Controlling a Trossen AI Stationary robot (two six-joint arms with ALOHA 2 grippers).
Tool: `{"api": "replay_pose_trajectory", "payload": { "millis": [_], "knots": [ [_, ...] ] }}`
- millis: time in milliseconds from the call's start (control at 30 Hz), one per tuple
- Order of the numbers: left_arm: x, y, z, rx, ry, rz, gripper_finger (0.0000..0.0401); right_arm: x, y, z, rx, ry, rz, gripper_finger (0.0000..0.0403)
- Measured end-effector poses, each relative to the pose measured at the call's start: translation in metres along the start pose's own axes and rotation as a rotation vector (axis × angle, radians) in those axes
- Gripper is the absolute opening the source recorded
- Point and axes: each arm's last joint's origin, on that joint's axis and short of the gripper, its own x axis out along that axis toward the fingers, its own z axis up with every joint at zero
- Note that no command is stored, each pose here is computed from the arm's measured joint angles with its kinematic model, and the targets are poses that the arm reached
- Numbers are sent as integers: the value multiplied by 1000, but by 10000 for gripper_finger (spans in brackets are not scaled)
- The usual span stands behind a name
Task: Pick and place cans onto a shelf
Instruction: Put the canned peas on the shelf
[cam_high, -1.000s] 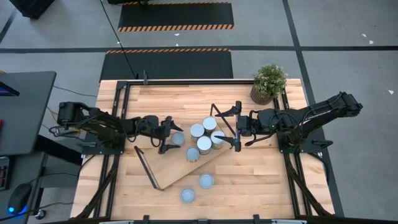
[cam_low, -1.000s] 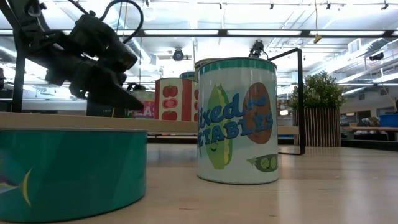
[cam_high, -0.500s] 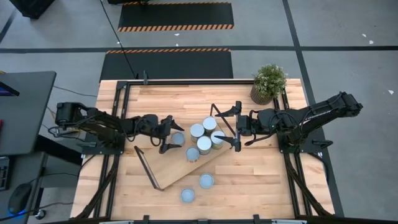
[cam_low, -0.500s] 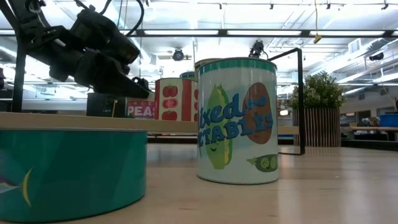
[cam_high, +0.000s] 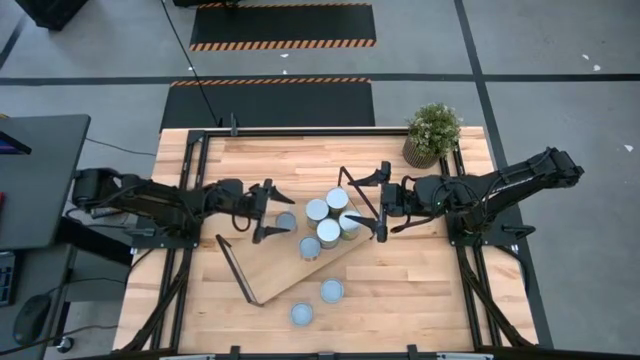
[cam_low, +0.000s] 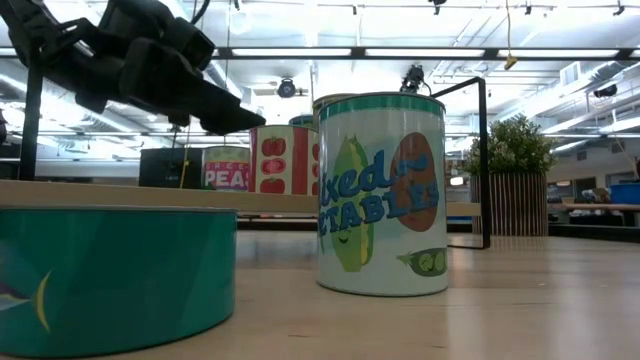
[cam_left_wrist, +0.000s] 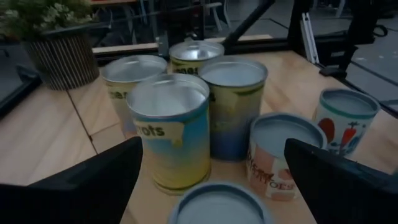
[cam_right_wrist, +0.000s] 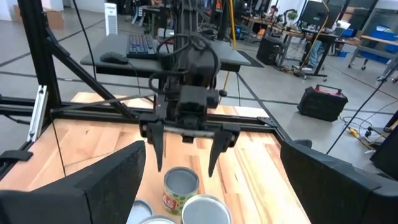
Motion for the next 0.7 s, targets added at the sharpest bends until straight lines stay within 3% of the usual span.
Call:
{"api": "replay_pose_trajectory", "payload": {
  "millis": [367,567,700],
  "knots": [
    [-25,15,6,0,59,100,398,0,1,-1,4,13,6,381],
    [-36,18,-5,-18,216,168,398,0,1,-1,4,14,5,381],
    [-36,17,-8,-61,246,156,398,0,1,-1,3,15,5,381]
  ]
}}
